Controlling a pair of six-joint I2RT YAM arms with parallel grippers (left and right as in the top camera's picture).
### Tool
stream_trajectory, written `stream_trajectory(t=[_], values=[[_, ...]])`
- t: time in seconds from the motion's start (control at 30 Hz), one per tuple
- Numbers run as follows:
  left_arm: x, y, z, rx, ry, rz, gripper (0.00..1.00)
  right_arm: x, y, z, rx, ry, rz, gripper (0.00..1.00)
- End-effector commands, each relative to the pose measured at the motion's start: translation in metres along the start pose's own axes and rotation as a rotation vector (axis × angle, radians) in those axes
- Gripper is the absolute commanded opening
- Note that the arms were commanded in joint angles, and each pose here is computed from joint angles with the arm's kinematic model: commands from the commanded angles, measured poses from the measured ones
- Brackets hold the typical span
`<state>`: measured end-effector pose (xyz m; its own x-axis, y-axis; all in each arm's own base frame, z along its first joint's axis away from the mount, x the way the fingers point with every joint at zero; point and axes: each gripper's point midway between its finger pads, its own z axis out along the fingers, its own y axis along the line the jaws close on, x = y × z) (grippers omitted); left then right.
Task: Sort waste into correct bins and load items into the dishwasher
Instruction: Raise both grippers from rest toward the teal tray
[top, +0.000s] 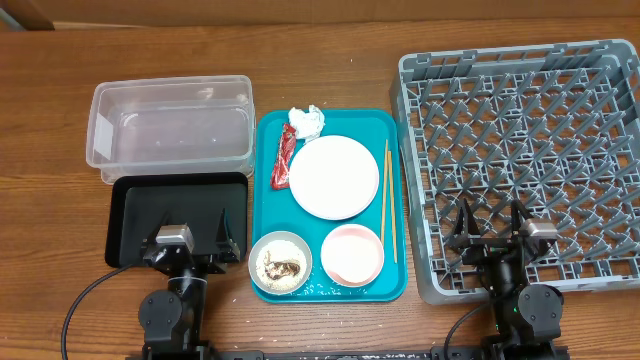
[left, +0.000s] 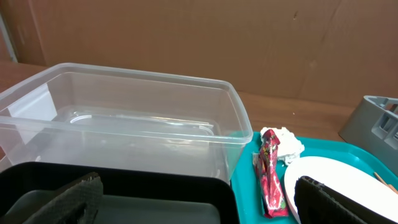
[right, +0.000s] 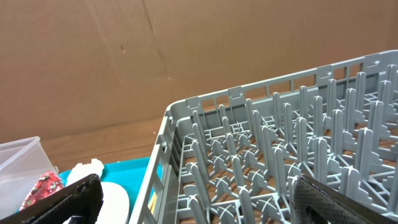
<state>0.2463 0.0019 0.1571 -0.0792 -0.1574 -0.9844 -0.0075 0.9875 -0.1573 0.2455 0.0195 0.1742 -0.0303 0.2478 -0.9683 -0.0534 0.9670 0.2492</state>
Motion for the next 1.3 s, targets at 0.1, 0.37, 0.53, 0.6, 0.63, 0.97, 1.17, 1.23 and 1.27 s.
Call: stream_trajectory(t=[0.1, 0.37, 0.53, 0.6, 0.63, 0.97, 1.17, 1.23, 1.27], values=[[0.0003, -0.0001, -0.0001, 0.004, -0.006, -0.01, 1.0, 0.0018, -0.0015, 0.0002, 0.004, -0.003, 0.0, 1.0], [0.0004, -0.0001, -0.0001, 0.004, -0.006, -0.01, 1.0, 0.0018, -0.0014, 0.0002, 0.003, -0.003, 0.0, 1.0], [0.0003, -0.0001, -0.0001, 0.004, -0.006, -0.01, 1.0, 0.0018, -0.0015, 0.0002, 0.004, -0.003, 0.0, 1.0], [0.0003, -0.0001, -0.0001, 0.004, -0.006, -0.01, 1.0, 0.0018, -0.0014, 0.0002, 0.003, -0.003, 0.0, 1.0], [0.0004, -0.0001, -0.0001, 0.004, -0.006, -0.01, 1.0, 0.0018, -0.0014, 0.0002, 0.003, -0.003, 0.0, 1.0], [0.0, -0.0013, -0.0001, 0.01, -0.007, -0.01, 1.0, 0.0018, -0.0014, 0.0002, 0.003, -0.003, 0.0, 1.0], [0.0007, -0.0068, -0.0002, 0.041, -0.003, -0.012, 1.0, 0.0017, -0.0014, 0.0002, 0.003, -0.004, 0.0, 1.0], [0.0007, -0.0094, -0.0004, 0.056, 0.0, -0.049, 1.0, 0.0016, -0.0013, 0.0002, 0.003, -0.004, 0.0, 1.0], [0.0007, -0.0093, -0.0004, 0.056, 0.001, -0.081, 1.0, 0.0017, -0.0009, 0.0002, 0.001, -0.004, 0.0, 1.0]])
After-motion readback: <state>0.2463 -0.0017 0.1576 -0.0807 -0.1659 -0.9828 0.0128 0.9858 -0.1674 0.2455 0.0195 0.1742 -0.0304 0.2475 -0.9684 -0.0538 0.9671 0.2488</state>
